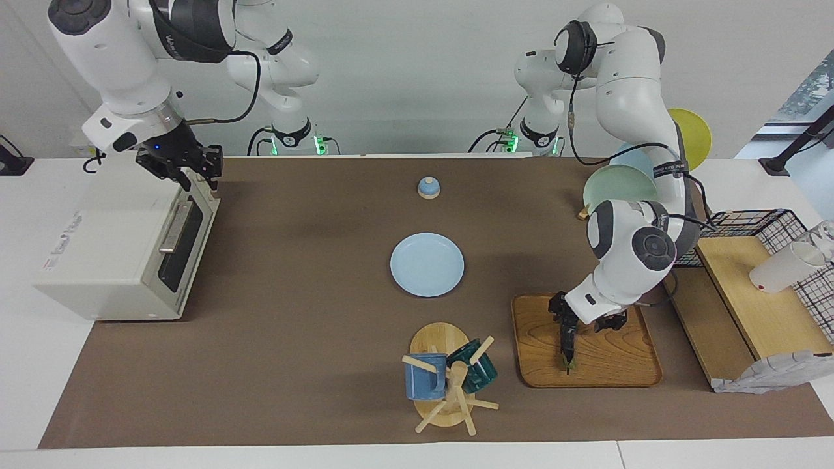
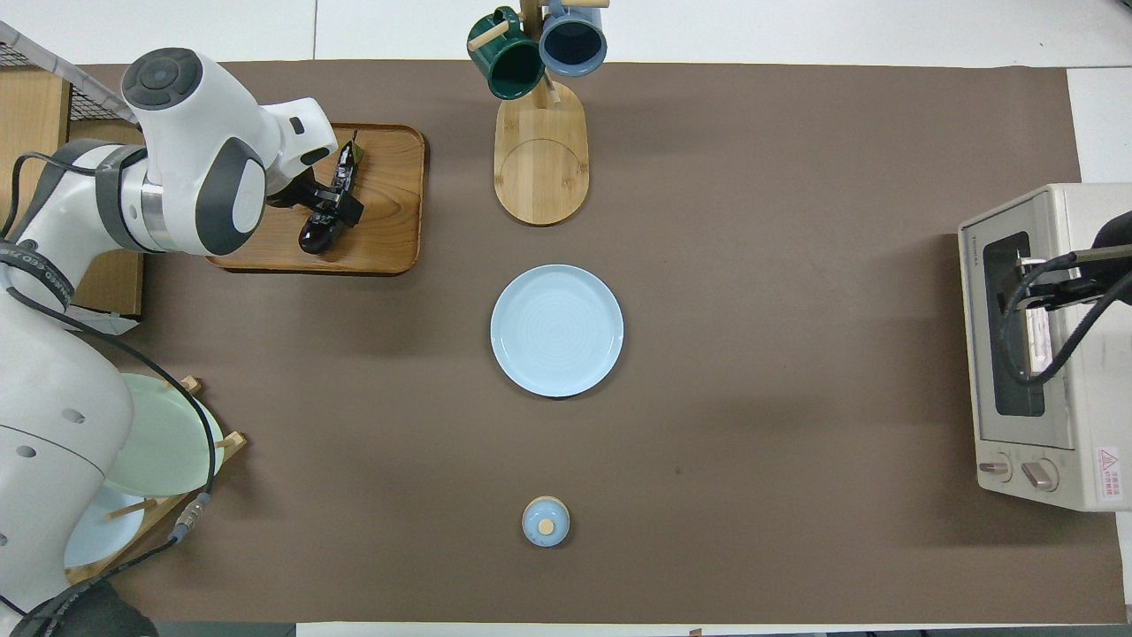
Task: Put eggplant into oven
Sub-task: 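Lower the left gripper onto the eggplant while the right gripper reaches the oven, then grasp and lift the eggplant with the left gripper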
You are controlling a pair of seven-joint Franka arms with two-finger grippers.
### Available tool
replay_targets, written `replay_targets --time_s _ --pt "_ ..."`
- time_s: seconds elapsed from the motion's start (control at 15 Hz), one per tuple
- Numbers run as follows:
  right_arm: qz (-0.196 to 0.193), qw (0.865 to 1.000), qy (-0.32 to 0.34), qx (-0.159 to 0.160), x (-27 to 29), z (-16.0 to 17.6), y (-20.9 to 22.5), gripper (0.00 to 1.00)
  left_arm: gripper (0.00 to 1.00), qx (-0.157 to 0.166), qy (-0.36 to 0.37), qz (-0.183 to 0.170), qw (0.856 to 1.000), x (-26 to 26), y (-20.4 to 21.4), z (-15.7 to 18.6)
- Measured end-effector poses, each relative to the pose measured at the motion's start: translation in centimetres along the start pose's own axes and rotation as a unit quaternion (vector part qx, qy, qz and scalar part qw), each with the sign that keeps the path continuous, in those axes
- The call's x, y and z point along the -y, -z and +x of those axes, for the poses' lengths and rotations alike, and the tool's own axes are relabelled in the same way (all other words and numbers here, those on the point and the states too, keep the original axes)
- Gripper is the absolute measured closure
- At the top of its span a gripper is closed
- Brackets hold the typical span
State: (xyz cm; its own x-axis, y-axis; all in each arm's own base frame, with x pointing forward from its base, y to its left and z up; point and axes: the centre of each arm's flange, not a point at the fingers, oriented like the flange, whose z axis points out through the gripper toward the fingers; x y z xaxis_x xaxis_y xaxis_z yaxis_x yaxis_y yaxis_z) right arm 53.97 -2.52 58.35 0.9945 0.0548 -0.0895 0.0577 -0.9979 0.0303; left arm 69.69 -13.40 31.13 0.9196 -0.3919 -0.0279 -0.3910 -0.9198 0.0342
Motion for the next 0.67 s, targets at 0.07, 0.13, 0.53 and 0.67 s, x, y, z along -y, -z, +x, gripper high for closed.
replay_targets --time_s 0.07,0.13,0.53,0.67 --pt "0.0 1.0 0.004 -0.001 0.0 0.1 -0.4 0.74 0.0 0.001 -0.001 0.0 1.0 -0.1 -0.1 0.0" --pt "0.0 1.0 0.01 -0.001 -0.1 0.1 -0.8 0.84 0.0 0.001 -0.002 0.0 1.0 -0.2 -0.1 0.0" --pt "-0.011 0.999 -0.036 -0.022 -1.9 -1.0 -5.9 0.99 0.0 0.011 -0.003 -0.001 1.0 -0.4 -0.8 -0.8" --pt "-0.032 0.998 -0.046 -0.018 -2.4 -1.1 -7.1 0.99 0.02 0.01 -0.003 -0.001 1.0 -0.4 -0.7 -0.8"
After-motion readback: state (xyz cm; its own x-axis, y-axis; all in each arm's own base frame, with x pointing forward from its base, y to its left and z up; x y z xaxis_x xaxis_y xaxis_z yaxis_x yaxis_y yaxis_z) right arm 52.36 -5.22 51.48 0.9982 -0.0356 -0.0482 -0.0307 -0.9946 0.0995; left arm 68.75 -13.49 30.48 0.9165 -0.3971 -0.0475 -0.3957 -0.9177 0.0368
